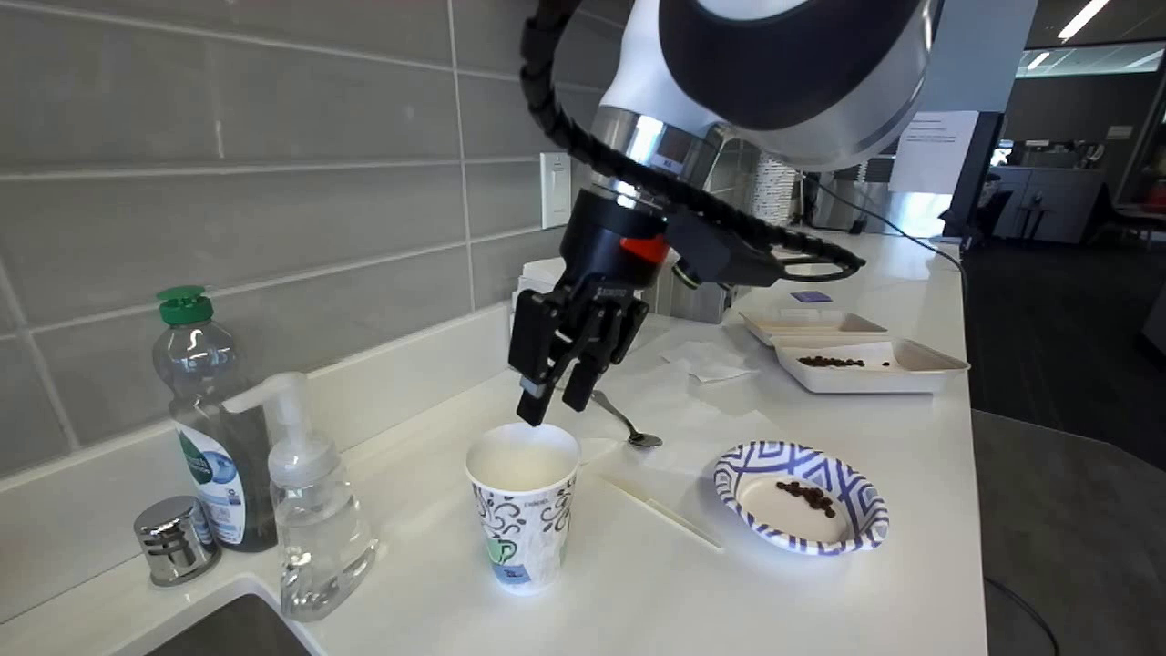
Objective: Move the cup to the right
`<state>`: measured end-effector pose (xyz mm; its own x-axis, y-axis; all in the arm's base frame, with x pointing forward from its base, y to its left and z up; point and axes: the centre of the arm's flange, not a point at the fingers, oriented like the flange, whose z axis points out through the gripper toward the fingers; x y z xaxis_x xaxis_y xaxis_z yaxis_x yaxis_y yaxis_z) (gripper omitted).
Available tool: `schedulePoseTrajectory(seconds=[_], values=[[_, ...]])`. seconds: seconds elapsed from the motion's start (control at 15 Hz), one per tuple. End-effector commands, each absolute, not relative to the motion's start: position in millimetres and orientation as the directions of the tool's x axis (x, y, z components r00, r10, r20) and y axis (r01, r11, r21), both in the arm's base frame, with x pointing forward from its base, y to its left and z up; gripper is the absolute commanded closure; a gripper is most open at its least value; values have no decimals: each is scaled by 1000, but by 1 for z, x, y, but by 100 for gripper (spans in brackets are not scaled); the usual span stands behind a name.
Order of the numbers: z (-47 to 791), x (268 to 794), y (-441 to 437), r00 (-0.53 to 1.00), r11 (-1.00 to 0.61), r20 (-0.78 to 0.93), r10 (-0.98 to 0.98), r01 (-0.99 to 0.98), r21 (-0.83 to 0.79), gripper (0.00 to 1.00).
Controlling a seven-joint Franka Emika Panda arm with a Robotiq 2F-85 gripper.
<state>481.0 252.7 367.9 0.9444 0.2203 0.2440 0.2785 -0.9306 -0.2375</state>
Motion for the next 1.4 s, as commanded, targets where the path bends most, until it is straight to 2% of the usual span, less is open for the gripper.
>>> schedulePoseTrajectory(seconds=[0.0,0.07,0.27,0.33,0.4,0.53,0.93,1.33], values=[[350,495,264,958,-927,186,217,262,-268,53],[345,496,265,960,-928,175,217,258,-270,50],[331,496,267,967,-935,131,217,244,-258,59],[326,496,267,969,-936,118,217,241,-257,67],[322,495,267,971,-939,107,216,236,-251,82],[321,493,267,974,-947,93,208,225,-231,98],[367,464,255,991,-983,86,100,111,-143,99],[432,429,175,970,-967,113,-216,-196,-163,99]])
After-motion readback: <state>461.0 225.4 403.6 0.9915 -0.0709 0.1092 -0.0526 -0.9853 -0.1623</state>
